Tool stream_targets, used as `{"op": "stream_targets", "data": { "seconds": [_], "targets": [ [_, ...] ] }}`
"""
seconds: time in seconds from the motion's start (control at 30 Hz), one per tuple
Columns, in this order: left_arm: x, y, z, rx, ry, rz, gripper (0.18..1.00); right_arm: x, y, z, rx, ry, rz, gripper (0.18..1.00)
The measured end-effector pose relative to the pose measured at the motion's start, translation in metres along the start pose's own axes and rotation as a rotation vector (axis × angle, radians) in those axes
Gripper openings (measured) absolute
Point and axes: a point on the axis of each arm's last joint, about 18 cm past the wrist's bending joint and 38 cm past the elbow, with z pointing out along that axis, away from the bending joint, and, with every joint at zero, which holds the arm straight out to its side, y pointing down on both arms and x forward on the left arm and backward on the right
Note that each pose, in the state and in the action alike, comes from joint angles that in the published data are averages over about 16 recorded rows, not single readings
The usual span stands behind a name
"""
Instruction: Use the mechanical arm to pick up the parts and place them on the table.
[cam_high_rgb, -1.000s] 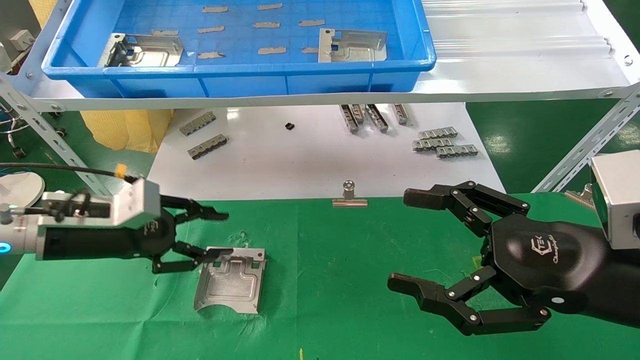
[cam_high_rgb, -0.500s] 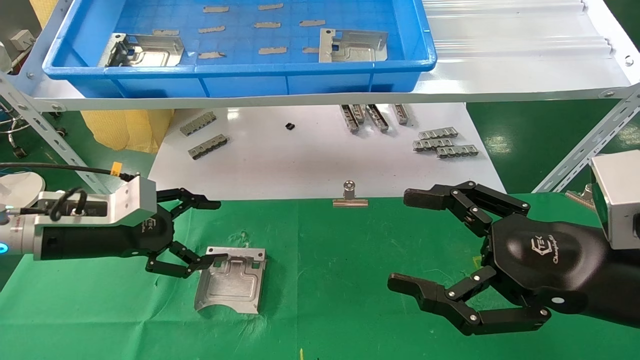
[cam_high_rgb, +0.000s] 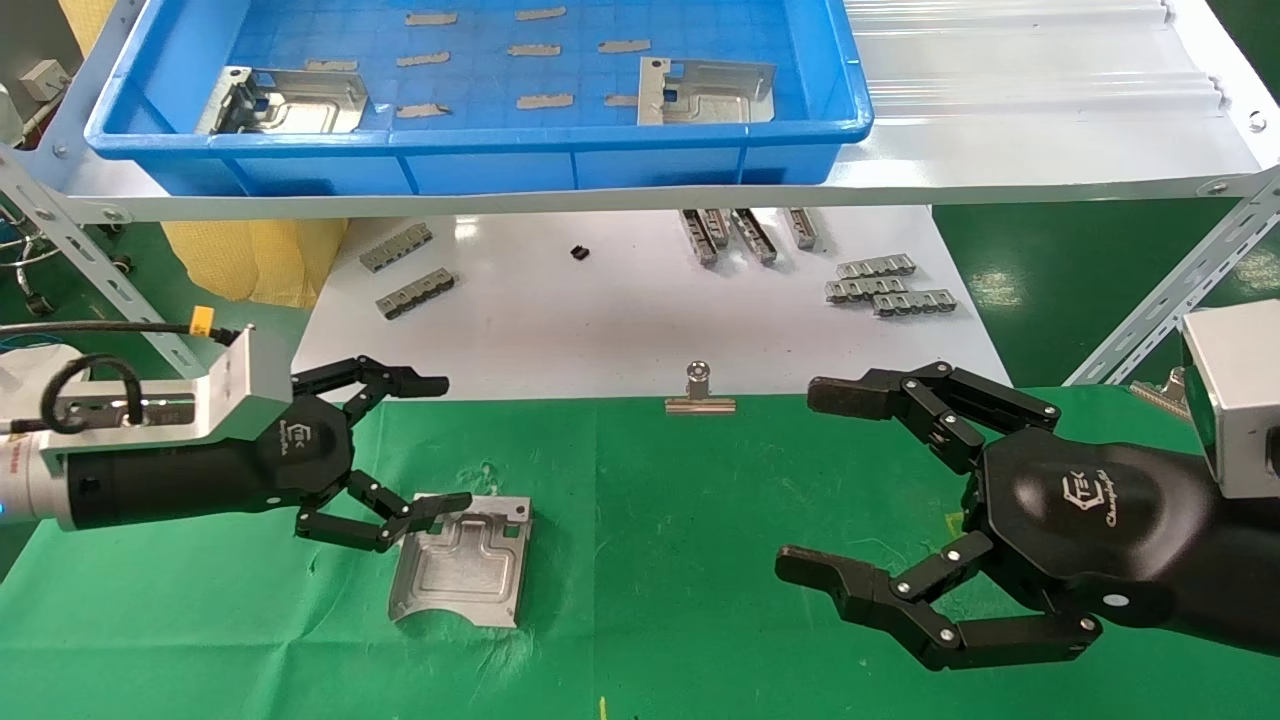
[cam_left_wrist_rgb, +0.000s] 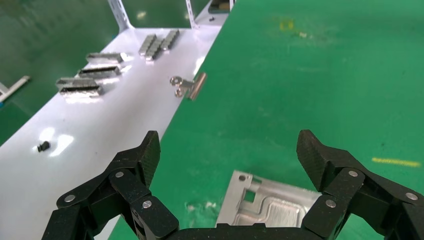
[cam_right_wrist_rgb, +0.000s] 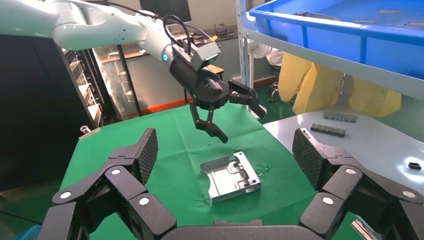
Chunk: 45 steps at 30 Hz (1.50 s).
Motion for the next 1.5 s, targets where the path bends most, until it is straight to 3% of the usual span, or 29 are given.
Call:
{"op": "stream_targets", "data": {
  "seconds": [0.73, 1.5],
  "targets": [
    [0.039, -0.043, -0.019, 0.180, 0.035, -0.070, 1.001, 0.000, 0.000, 0.000, 0.000, 0.000, 0.000, 1.000],
    [0.105, -0.099, -0.042, 0.288, 0.169, -0.127, 1.001, 0.000, 0.000, 0.000, 0.000, 0.000, 0.000, 1.000]
  ]
}}
